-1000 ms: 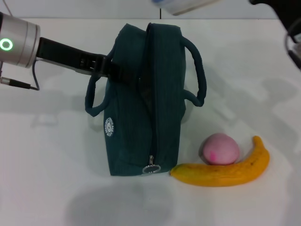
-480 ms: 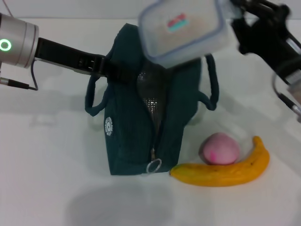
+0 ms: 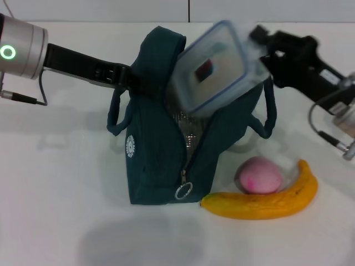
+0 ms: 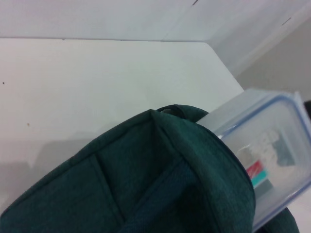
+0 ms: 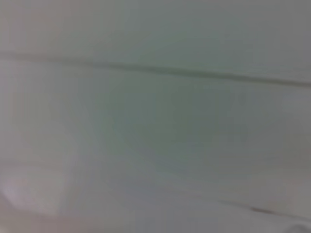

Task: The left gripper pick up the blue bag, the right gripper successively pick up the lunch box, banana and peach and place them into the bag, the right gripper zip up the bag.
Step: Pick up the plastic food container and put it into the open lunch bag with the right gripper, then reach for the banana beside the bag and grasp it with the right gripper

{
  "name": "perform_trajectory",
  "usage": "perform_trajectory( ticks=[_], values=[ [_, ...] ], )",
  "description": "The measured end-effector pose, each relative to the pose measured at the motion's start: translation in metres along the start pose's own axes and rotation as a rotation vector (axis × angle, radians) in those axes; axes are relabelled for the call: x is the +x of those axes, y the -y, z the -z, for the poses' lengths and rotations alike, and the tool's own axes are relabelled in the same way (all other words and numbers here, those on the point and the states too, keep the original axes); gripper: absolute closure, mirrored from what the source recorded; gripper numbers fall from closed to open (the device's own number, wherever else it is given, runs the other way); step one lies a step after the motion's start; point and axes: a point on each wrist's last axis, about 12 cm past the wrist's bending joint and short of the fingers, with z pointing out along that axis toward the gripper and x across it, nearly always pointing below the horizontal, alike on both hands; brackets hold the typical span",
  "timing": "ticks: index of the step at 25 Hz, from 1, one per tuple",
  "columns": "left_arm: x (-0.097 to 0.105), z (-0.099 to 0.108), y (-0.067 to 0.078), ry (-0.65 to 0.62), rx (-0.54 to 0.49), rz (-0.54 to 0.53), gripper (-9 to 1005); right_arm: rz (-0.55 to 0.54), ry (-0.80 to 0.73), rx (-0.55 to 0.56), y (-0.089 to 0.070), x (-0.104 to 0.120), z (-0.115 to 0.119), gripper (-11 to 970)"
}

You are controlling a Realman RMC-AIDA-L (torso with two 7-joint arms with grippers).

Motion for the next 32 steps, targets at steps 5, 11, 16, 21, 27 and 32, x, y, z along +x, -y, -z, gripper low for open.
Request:
perform_trajectory(
  ticks=[5,11,16,21,27,32],
  values=[
    [-0.001,-0.002,0.001,-0.002,0.006,-0.003,933,0.128,-0.139,0.046,0.002,0.006,-0.022,876],
    [0.001,-0.005,0.002,-0.003,0.012,-0.006,932,0.313,-0.264,0.091,0.005,0.002,-0.023,880],
    [0.004,-0.004,0.001,-0.002,0.01,-0.001,932,0.45,-0.282,0.084,0.003,-0.006,-0.019,873],
    [0.004,-0.004,0.001,-0.003,0.011,0.0,931,0.554,-0.278,0.067,-0.002,-0.016,-0.017,749],
    [0.006,-0.004,0.0,-0.006,0.015,0.004,931,0.653,-0.345,-0.008,-0.019,-0.03,-0.012,597],
    [0.011,-0.003,-0.002,-0.006,0.012,0.018,931,0.78,-0.457,-0.126,-0.056,-0.052,-0.001,507]
  ],
)
